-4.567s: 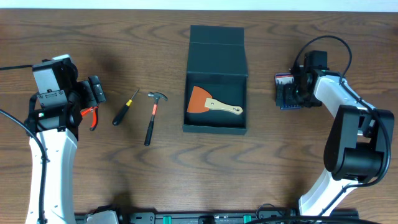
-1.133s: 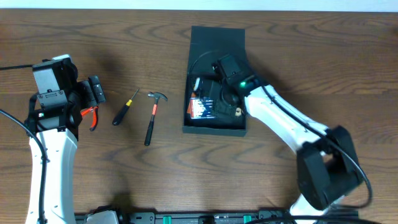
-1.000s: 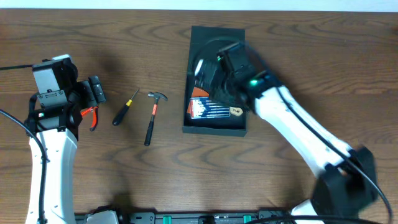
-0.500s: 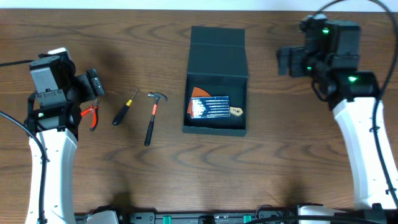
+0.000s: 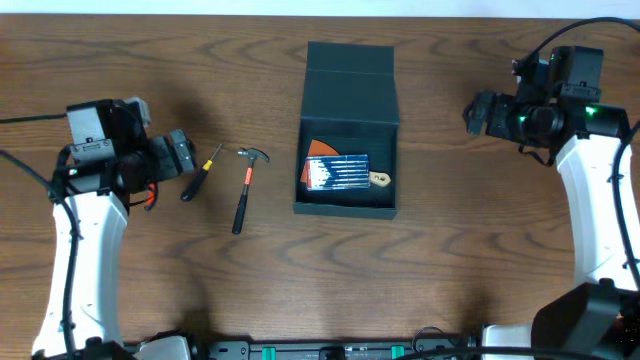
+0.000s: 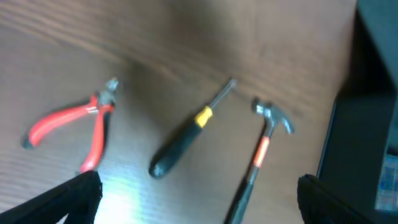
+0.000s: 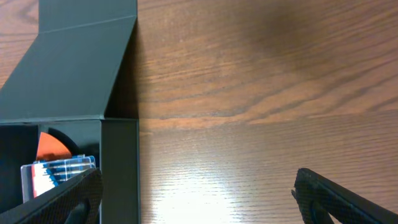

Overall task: Pack container
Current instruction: 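Lift the right gripper out of the box and back right, then move the left gripper over the red claw hammer and grasp its handle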

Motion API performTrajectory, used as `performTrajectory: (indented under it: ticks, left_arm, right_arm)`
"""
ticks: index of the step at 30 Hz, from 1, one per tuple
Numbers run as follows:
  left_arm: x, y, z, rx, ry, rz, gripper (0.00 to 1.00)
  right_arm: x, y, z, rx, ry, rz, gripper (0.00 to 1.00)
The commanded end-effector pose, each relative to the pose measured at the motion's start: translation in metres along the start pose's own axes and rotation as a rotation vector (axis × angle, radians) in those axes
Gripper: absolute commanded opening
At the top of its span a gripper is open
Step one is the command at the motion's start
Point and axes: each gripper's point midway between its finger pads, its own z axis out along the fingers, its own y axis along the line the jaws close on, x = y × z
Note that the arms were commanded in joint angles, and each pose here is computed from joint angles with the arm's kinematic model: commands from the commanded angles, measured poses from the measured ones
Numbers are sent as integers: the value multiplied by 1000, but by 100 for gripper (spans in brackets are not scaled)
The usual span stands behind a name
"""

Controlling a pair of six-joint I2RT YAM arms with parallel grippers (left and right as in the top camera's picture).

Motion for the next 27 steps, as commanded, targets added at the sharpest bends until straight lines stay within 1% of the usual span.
performTrajectory:
  ticks: [1, 3, 5, 9, 11, 13, 15, 19, 21, 27]
  left_arm:
    - [20, -7, 12, -55, 87, 103, 98]
    - [32, -8, 20, -126, 143, 191, 99]
    - [38, -14, 28, -164, 175, 247, 99]
    - [53, -32, 50, -155, 255, 361, 100]
    - [62, -34, 62, -149, 301, 431, 95]
    - [69, -37, 76, -142, 332, 482, 93]
    - [67, -40, 87, -140, 324, 488, 92]
    - [56, -51, 103, -129, 258, 447, 93]
    - [54, -56, 108, -121, 243, 460, 93]
    - [65, -58, 123, -155, 272, 501, 92]
  right_arm:
    - [3, -2, 12, -12, 29, 26, 99]
    - [4, -4, 18, -10, 42, 42, 99]
    - [6, -5, 24, -8, 56, 65, 99]
    - [12, -8, 35, -4, 91, 94, 99]
    - [14, -9, 38, -1, 104, 104, 99]
    - [15, -10, 41, 0, 111, 105, 99]
    - [16, -10, 40, 0, 115, 107, 99]
    - [18, -10, 40, 1, 123, 108, 99]
    - [19, -10, 40, 2, 127, 109, 99]
    - [22, -10, 40, 4, 137, 112, 99]
